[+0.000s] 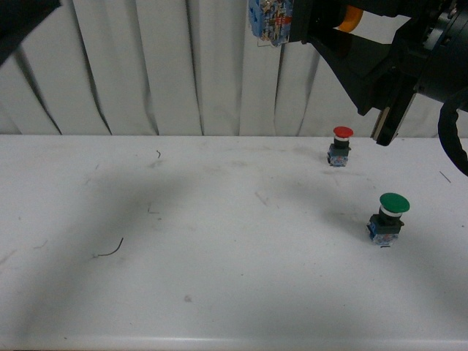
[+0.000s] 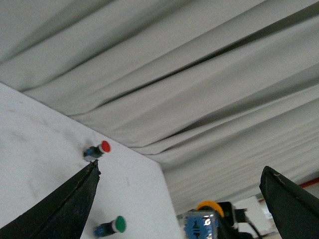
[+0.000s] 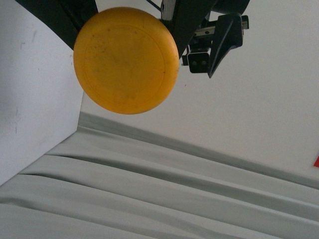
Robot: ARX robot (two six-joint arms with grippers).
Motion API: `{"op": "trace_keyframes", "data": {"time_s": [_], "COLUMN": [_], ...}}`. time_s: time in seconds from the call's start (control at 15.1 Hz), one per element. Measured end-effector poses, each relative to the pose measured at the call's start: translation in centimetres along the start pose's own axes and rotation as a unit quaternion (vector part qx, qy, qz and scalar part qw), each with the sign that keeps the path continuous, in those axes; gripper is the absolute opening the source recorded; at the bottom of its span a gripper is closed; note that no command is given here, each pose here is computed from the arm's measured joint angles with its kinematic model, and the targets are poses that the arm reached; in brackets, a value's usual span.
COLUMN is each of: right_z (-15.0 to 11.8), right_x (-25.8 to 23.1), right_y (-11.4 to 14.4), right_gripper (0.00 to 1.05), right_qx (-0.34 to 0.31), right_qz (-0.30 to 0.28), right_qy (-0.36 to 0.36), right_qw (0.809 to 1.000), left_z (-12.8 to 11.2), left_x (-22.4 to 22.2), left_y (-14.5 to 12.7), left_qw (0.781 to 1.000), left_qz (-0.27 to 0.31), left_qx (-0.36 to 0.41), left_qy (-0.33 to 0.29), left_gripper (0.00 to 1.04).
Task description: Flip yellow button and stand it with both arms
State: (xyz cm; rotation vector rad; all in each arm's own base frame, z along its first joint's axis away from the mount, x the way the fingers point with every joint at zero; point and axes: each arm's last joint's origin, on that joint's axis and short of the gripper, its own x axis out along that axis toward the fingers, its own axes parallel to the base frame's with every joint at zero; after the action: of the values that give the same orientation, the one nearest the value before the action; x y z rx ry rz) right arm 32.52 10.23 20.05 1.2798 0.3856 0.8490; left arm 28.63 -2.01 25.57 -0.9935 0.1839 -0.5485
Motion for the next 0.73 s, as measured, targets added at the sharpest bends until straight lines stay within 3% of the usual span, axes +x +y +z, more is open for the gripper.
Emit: {"op": "trace_keyframes", "data": {"time_s": [0.2, 0.46, 0.66, 0.73], "right_z": [0.1, 0.3, 0.2, 0.2], "right_x": [0.0, -0.2, -0.1, -0.1], "right_y": [0.0, -0.4, -0.6, -0.9], "right_gripper": [0.28, 0.28, 0.28, 0.28], "right_qx": [0.0, 0.006, 0.009, 0.014], "right_qz": [0.0, -0.007, -0.008, -0.013], "right_qy": [-0.001, -0.008, -0.009, -0.013], "right_qw": [1.0, 1.0, 1.0, 1.0], "left_z": [1.0, 3.3, 5.5, 6.0], "left_x": [-2.1, -8.2, -13.7, -15.2], "left_y": [0.6, 1.8, 0.7, 0.4], "left_qw": [0.998, 0.978, 0.939, 0.897], "left_qz": [0.031, 0.125, 0.183, 0.221], "left_qx": [0.054, 0.168, 0.289, 0.371], "left_qy": [-0.003, -0.02, -0.046, -0.092], "left_gripper": [0.98, 0.98, 0.98, 0.91]}}
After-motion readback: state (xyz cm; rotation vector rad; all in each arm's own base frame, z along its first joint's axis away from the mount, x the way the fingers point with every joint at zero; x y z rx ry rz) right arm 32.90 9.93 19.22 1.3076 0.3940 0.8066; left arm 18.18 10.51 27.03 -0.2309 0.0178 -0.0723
